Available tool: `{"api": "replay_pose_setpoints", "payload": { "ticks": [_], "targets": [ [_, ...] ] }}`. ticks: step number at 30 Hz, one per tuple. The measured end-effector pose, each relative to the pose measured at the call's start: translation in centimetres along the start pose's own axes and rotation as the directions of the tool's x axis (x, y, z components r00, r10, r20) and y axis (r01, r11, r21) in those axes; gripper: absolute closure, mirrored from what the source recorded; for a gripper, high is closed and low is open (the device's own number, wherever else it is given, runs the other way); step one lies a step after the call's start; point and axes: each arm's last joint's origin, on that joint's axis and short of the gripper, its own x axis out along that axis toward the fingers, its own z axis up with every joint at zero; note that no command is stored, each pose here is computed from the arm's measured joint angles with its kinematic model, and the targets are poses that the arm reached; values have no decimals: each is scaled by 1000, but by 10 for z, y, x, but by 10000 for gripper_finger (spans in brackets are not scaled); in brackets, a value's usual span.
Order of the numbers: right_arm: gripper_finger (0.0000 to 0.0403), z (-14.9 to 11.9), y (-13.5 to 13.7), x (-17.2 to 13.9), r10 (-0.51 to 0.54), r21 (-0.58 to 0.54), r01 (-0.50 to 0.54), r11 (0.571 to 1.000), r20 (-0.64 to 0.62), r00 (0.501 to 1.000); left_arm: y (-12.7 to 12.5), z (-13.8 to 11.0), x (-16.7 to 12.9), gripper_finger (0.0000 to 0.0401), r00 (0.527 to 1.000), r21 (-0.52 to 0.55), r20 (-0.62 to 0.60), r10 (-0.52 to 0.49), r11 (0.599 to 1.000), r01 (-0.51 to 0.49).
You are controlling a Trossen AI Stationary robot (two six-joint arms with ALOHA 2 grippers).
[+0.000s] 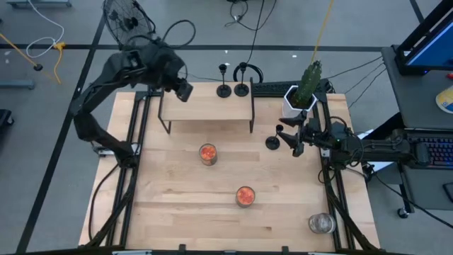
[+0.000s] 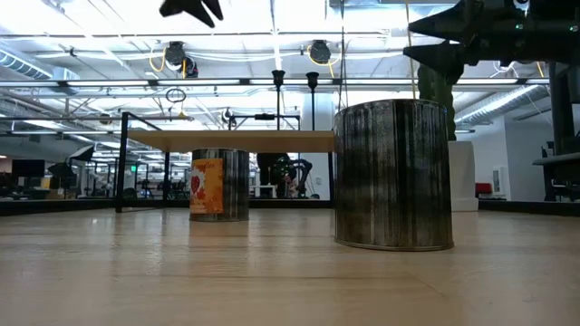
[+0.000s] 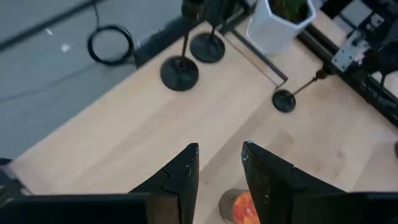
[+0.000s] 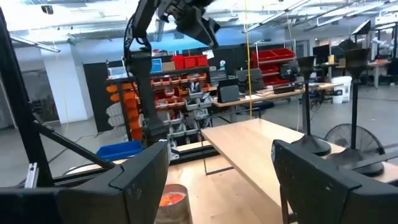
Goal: Pick & Place candle stick holders
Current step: Put the candle holder on the shelf
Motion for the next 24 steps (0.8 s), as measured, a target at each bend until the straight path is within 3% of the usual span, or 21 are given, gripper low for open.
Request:
{"api": "replay_pose_setpoints", "payload": {
  "ticks": [5, 10, 19, 24],
  "targets": [
    [128, 0, 1, 0, 20, -4, -20, 1000, -2, 1000, -2, -14, -29, 272, 997, -8, 66, 30, 1000, -30],
    [128, 0, 2, 0, 83, 8, -83, 997, -11, 996, 1, -41, -33, 272, 995, -43, 89, 40, 998, -36],
    [128, -1, 2, 0, 74, 95, -72, 993, -17, 997, 11, -99, -15, 272, 961, -35, 227, -157, 985, 169],
    [128, -1, 2, 0, 77, 132, -74, 988, -18, 997, 19, -130, -5, 272, 932, -22, 291, -217, 972, 233]
  ]
}}
